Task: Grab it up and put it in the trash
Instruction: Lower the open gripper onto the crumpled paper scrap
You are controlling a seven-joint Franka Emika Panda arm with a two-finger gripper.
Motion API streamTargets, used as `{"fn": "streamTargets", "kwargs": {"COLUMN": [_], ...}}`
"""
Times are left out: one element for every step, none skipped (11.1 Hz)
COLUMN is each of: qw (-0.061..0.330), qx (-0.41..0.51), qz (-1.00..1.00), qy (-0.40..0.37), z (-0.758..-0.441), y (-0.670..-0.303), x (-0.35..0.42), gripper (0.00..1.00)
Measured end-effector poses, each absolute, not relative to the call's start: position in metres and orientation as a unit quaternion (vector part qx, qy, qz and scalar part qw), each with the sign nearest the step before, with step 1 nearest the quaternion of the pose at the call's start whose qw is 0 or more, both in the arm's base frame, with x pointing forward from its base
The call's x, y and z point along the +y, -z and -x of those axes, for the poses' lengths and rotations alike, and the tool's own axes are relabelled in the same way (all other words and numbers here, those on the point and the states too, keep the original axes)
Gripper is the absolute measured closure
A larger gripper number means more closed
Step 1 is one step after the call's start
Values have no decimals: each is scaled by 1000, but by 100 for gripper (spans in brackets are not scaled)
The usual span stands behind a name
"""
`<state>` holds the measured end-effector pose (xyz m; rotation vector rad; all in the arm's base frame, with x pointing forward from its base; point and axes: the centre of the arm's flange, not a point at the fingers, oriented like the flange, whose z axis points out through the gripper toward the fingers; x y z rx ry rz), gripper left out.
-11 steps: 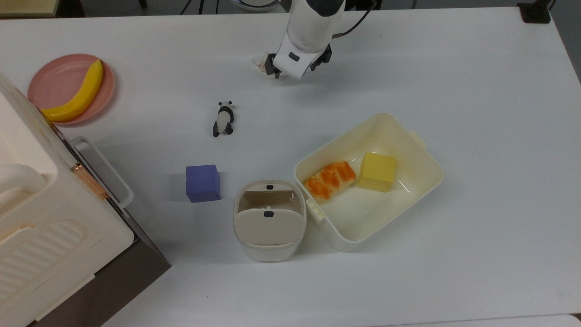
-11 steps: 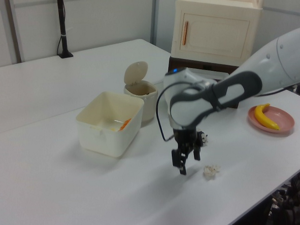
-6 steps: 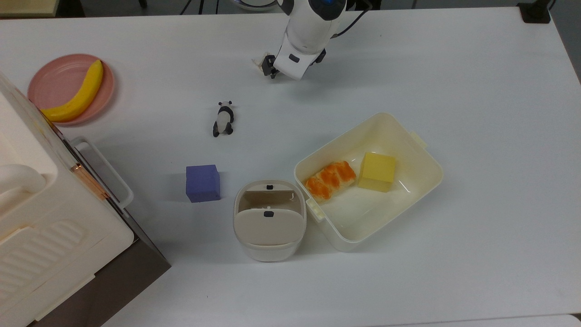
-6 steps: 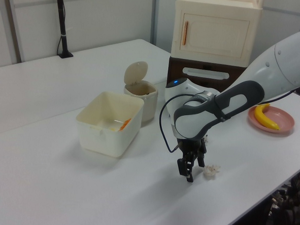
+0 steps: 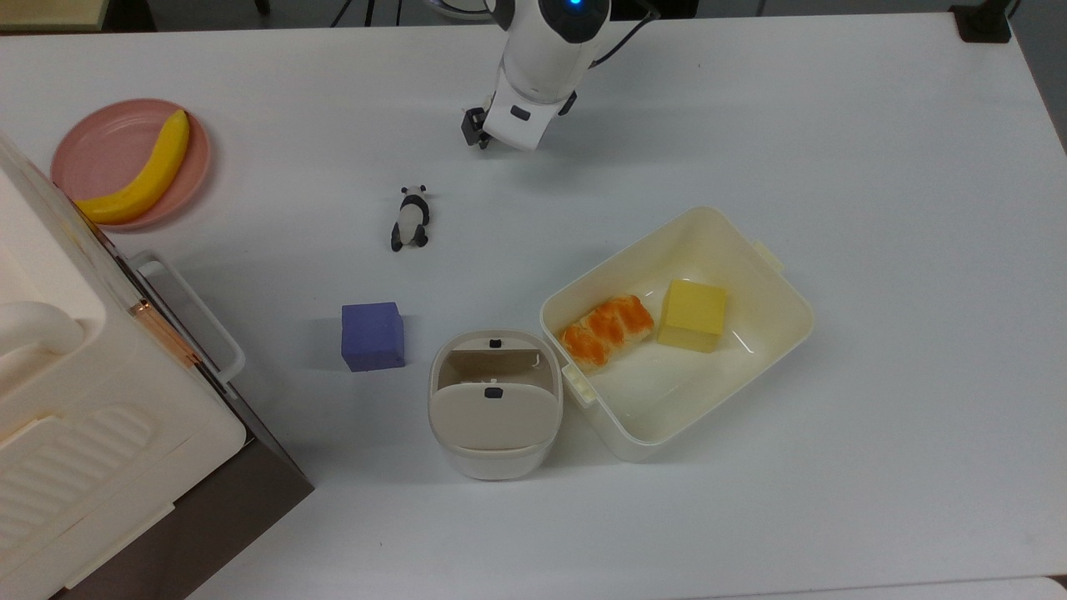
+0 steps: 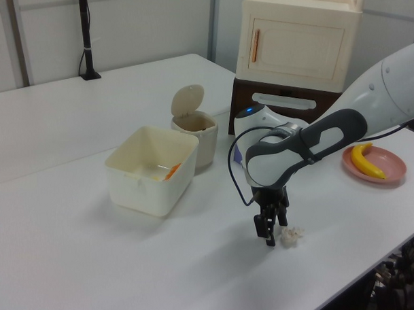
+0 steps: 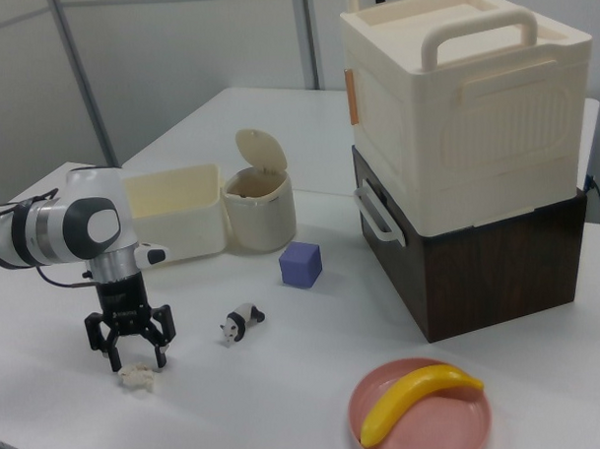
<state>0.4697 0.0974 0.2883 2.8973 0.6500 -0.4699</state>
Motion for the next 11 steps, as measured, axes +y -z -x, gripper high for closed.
{"fn": "streamTargets", "kwargs": {"qw": [66, 64, 63, 63, 63, 63, 62, 62, 62, 62, 61], "qx": [225, 232, 238, 241, 246, 250, 252, 253, 252, 250, 247], "qz": [-959, -956, -955, -953, -951, -949, -948, -947, -948, -948, -949], "qy": [161, 165, 167, 170, 178, 183, 186, 187, 187, 185, 185], "z": [-469, -468, -468, -466, -464, -463, -462, -461, -462, -462, -463], "y": [-288, -288, -291, -293, -293, -293, -294, -295, -297, -300, -303], "x": [94, 92, 92, 91, 90, 90, 89, 88, 87, 86, 83], "gripper": [13, 19, 36, 41, 48, 65, 83, 86, 88, 96, 98]}}
